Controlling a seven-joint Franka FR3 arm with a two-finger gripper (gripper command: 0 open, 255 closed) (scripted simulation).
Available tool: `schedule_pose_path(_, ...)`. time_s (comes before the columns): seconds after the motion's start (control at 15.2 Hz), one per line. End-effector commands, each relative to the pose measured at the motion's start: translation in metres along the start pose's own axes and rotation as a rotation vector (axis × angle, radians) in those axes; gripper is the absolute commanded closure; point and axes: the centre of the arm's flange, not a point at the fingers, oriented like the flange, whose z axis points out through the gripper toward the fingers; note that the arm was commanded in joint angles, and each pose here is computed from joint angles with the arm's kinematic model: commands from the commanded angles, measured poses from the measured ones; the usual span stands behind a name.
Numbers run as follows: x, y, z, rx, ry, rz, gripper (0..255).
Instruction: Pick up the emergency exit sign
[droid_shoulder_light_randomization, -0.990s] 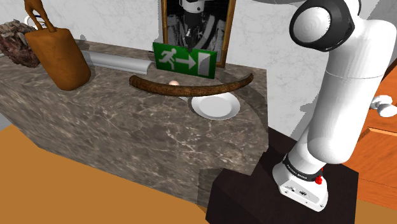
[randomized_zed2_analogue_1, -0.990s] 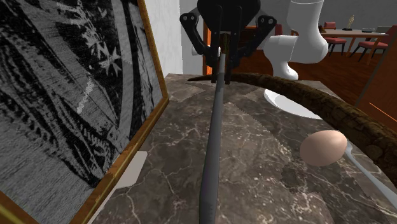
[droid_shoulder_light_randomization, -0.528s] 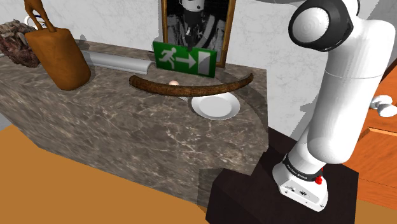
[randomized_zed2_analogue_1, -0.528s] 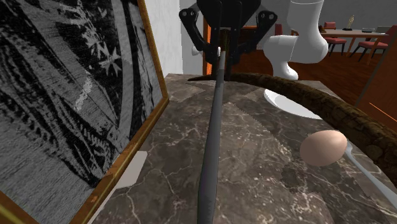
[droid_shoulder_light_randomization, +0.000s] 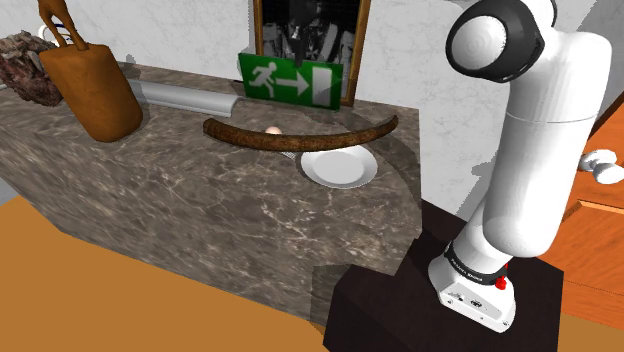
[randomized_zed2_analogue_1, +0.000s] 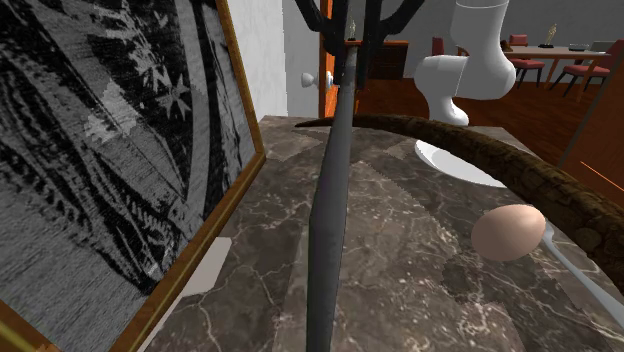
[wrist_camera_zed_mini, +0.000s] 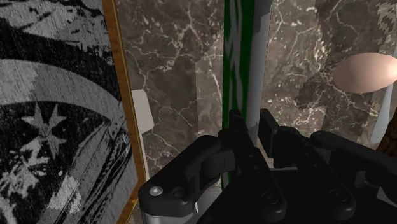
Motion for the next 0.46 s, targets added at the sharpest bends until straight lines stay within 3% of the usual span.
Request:
schedule_pose_path(0.0,0.001,0.000,-0.011,0.000,0.001,0.000,255)
schedule_pose_path(0.4,0.003,0.001,-0.033,0.000,0.001,0.000,255)
